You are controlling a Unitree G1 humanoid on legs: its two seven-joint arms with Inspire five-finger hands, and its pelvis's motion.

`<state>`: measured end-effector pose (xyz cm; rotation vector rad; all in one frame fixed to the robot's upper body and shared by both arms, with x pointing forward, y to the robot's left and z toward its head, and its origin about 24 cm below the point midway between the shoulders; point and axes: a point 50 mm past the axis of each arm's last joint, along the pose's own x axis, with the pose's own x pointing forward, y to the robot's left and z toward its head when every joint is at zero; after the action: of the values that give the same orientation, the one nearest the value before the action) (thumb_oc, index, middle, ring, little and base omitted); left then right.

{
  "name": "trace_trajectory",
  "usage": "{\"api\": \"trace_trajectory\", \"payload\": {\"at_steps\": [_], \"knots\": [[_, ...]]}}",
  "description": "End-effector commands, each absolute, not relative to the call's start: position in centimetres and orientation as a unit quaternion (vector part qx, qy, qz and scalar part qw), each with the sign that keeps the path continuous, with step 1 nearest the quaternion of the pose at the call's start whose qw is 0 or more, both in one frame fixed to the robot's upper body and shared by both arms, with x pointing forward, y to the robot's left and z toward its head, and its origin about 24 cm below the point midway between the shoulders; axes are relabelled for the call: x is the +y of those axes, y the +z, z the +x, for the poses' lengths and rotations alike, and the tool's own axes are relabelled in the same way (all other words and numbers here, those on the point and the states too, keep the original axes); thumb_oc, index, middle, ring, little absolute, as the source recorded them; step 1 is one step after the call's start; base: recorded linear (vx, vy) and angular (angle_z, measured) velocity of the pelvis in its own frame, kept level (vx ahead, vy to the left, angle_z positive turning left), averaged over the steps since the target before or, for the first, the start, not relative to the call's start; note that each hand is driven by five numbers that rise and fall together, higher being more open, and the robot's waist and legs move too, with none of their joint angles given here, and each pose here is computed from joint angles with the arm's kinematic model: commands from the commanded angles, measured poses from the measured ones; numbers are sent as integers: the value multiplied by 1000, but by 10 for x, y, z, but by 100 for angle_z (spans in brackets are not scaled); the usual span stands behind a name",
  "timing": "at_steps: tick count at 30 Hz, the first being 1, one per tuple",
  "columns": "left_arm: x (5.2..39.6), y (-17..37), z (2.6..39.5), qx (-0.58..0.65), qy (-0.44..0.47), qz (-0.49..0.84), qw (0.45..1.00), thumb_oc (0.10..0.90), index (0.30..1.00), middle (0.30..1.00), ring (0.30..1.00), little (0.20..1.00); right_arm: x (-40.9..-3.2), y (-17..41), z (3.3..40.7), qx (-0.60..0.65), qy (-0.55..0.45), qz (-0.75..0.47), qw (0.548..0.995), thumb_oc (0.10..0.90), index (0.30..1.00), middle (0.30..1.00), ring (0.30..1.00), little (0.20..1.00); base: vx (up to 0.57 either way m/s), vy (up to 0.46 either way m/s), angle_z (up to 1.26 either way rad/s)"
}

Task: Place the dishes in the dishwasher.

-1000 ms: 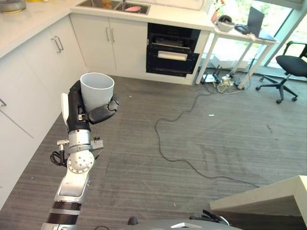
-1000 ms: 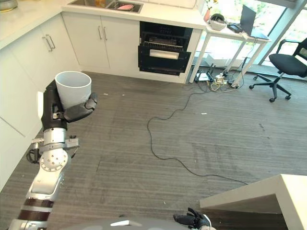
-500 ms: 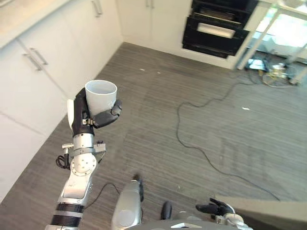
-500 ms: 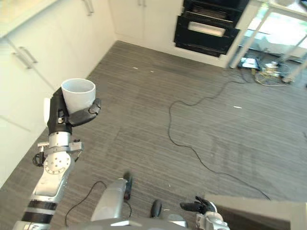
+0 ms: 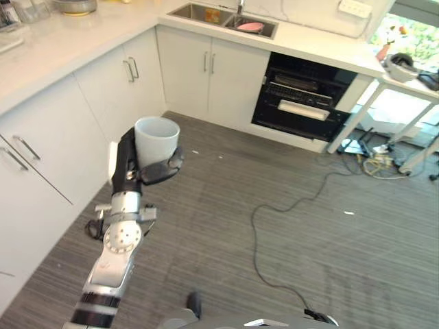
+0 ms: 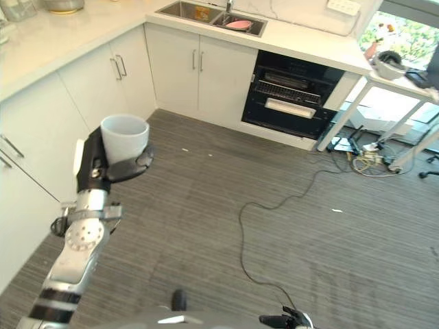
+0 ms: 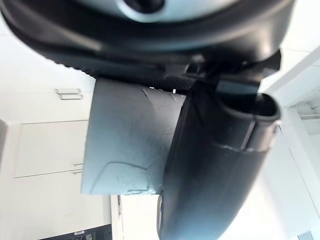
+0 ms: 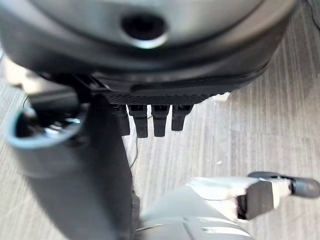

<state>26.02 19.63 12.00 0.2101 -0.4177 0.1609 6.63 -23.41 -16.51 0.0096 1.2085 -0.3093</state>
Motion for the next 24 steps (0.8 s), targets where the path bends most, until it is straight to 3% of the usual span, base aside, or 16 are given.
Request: {"api": "trace_trajectory", "payload": {"at_steps": [1,9,13,19,24], "knots": [[197,168,251,-330,64,134,932,400,300,300,300,300,-220,-164,91,549,-90,-21,831,800,900,900,900,900,338,33,48],[178,167,258,-329,12,107,938,400,300,300,300,300,-232,-167,68,587,-104,-29,802,800,900,900,900,900,564,-147,80],[178,160,254,-312,-6,90,946,400,300,300,300,300,-250,-166,41,621,-126,-41,773,800,900,900,900,900,364,-237,-3],[172,164,252,-319,-24,71,945,400,300,300,300,300,-267,-155,78,557,-170,-25,813,800,900,900,900,900,293,-121,-52],[170,158,252,-308,-26,79,948,400,300,300,300,300,-264,-153,90,547,-144,-53,823,800,900,900,900,900,424,139,-88]]}}
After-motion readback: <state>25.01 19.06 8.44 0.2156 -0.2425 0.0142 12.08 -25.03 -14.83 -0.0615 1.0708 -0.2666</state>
